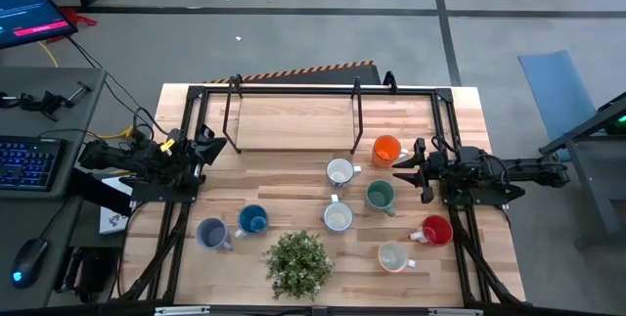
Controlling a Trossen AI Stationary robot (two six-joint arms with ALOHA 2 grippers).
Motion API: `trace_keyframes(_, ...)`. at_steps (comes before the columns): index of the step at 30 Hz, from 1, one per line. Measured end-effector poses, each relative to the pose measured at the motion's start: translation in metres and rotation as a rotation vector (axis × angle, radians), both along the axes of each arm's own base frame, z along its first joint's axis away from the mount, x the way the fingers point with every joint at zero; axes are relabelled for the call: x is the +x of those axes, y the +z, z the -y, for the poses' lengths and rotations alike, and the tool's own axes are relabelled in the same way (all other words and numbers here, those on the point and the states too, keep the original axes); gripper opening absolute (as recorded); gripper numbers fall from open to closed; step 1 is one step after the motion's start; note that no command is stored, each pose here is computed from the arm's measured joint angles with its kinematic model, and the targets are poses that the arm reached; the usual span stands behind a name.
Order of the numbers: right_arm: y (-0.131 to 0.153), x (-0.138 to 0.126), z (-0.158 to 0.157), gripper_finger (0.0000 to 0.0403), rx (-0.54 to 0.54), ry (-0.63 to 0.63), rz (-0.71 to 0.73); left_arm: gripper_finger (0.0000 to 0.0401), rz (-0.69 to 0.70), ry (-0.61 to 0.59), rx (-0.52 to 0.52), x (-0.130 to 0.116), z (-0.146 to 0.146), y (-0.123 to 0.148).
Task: Place coffee mugs
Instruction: Put the white blue patterned mug on the shelf
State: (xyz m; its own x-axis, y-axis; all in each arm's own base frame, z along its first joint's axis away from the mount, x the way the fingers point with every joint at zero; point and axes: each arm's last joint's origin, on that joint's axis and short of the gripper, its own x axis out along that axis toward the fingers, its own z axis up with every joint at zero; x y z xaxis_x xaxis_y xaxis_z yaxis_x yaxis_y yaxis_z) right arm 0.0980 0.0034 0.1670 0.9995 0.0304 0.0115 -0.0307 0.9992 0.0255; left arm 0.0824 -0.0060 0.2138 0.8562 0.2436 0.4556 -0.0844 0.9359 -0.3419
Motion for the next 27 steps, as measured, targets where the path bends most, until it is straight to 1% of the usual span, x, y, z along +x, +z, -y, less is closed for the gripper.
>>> trace_keyframes(3,0.000,0.000,0.000,0.0094,-0.005,0.000,0.000,0.0007,0.006,-0.013,-0.024,0.000,0.000,0.000)
trace_keyframes(6,0.000,0.000,0.000,0.0094,-0.001,0.000,0.000,0.0007,0.007,-0.013,-0.026,0.000,0.000,0.000)
trace_keyframes(9,0.000,0.000,0.000,0.0094,0.035,0.000,-0.001,0.0007,0.006,-0.013,-0.026,0.000,0.000,0.000)
trace_keyframes(12,0.000,0.000,0.000,0.0094,0.142,0.004,-0.004,0.0007,0.008,-0.015,-0.031,0.000,0.000,0.000)
trace_keyframes(14,0.000,0.000,0.000,0.0094,0.184,0.002,-0.003,0.0007,0.014,-0.024,-0.051,0.000,0.000,0.000)
trace_keyframes(17,0.002,0.000,0.001,0.0094,0.218,-0.028,0.016,0.0007,0.023,-0.024,-0.097,0.000,-0.001,0.000)
trace_keyframes(21,0.002,0.000,0.003,0.0094,0.352,-0.085,0.028,0.0007,0.044,-0.021,-0.189,0.000,-0.002,0.000)
trace_keyframes(24,0.006,0.000,0.005,0.0094,0.476,-0.142,0.082,0.0007,0.077,0.052,-0.268,-0.002,-0.005,0.001)
trace_keyframes(25,0.008,-0.001,0.006,0.0094,0.502,-0.163,0.116,0.0007,0.096,0.087,-0.280,-0.004,-0.006,0.003)
trace_keyframes(27,0.013,-0.002,0.007,0.0094,0.527,-0.189,0.174,0.0007,0.128,0.143,-0.268,-0.007,-0.008,0.008)
